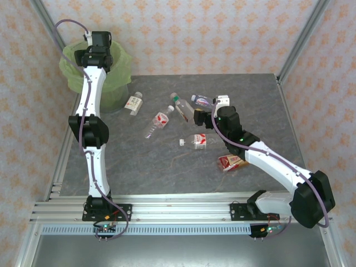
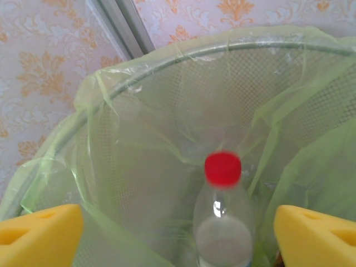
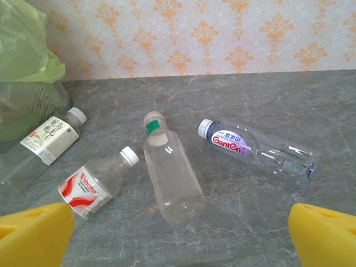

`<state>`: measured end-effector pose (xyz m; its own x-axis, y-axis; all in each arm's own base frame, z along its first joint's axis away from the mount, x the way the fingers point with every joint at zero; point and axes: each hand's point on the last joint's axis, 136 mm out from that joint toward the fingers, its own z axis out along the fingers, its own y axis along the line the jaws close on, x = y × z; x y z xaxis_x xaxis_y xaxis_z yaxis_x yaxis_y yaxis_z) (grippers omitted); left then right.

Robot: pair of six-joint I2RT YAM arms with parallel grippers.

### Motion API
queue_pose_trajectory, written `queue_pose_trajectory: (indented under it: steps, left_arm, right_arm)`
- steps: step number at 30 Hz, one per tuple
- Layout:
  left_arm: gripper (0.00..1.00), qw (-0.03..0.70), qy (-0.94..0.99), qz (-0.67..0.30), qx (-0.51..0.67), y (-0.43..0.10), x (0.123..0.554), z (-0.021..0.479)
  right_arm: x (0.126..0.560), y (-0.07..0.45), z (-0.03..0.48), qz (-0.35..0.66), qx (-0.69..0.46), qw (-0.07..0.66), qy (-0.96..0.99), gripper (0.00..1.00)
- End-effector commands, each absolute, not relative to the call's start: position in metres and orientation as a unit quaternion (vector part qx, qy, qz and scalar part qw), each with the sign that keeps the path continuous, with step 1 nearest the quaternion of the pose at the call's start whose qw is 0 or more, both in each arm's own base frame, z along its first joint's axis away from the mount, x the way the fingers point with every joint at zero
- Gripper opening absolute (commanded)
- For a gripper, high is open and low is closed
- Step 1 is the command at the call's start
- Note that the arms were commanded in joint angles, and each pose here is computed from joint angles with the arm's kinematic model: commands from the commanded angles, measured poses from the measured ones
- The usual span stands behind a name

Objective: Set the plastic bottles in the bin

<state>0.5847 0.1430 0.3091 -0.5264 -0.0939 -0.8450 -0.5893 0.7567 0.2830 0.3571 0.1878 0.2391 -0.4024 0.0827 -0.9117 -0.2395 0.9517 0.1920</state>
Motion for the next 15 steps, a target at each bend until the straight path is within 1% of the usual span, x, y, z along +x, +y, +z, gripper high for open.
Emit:
queue_pose_trajectory:
  steps: [1,4,11,15]
  left_arm:
    - [0.96,0.479,0.817,0.237,-0.218,0.135,0.565,0.359]
    - [1.00,0.494,0.821,0.194,-0.210,0.122,0.565,0.368]
    - [1.00,0.523,0.821,0.116,-0.197,0.098,0.561,0.391]
    - [1.00,0.531,0.822,0.074,-0.190,0.085,0.558,0.401]
  right_arm:
    - [0.357,0.182,0.242,0.144,-0.037,0.551,0.821,0.99]
    - [0.358,0.183,0.242,0.145,-0.037,0.551,0.821,0.99]
    - [0.365,0.165,0.236,0.113,0.016,0.558,0.822,0.99]
    - [0.366,0.171,0.235,0.135,0.022,0.561,0.817,0.99]
